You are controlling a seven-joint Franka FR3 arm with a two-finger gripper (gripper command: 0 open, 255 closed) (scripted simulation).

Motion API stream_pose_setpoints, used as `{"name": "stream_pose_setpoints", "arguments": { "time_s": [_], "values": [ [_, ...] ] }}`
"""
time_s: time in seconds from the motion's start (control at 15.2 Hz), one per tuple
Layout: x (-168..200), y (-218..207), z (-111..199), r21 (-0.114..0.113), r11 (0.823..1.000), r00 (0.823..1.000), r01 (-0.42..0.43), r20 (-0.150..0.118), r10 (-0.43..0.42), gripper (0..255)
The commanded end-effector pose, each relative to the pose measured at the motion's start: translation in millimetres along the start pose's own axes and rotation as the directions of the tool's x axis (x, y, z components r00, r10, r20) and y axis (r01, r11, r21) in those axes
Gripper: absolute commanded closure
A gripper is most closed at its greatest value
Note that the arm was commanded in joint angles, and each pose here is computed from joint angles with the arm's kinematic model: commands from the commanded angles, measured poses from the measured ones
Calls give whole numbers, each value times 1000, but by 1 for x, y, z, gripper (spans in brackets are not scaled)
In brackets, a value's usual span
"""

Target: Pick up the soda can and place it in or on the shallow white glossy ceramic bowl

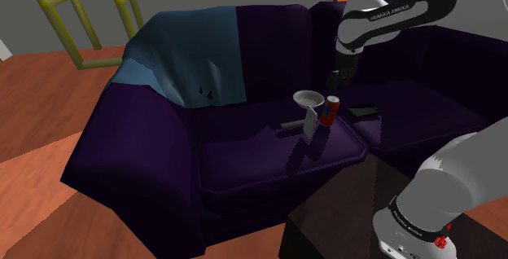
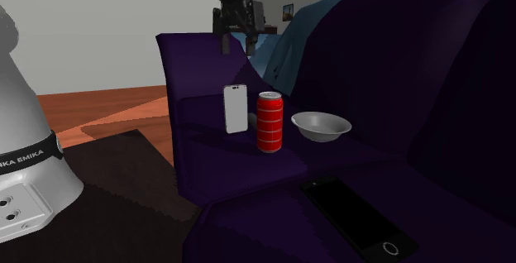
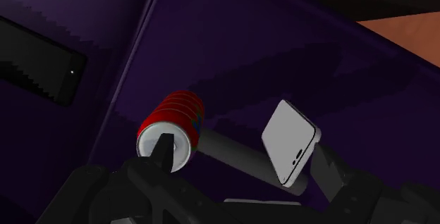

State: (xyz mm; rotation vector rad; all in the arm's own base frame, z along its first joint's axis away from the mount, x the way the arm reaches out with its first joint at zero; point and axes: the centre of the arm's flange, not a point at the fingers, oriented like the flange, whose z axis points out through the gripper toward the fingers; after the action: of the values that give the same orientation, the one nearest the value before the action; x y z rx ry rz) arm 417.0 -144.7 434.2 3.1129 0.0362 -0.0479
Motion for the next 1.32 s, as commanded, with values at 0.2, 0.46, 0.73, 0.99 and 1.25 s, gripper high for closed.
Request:
{"name": "stream_pose_setpoints", "arguments": {
  "time_s": [0.2,0.46,0.73,0.99,1.25],
  "values": [
    [28,40,43,21,1000,1000,-18,-11,19,0],
    [52,72,79,40,999,999,-33,-19,34,0],
    [53,72,96,40,999,999,-33,-19,34,0],
    [53,71,120,40,999,999,-33,-19,34,0],
    [53,71,120,40,999,999,-33,-19,34,0]
  ]
}}
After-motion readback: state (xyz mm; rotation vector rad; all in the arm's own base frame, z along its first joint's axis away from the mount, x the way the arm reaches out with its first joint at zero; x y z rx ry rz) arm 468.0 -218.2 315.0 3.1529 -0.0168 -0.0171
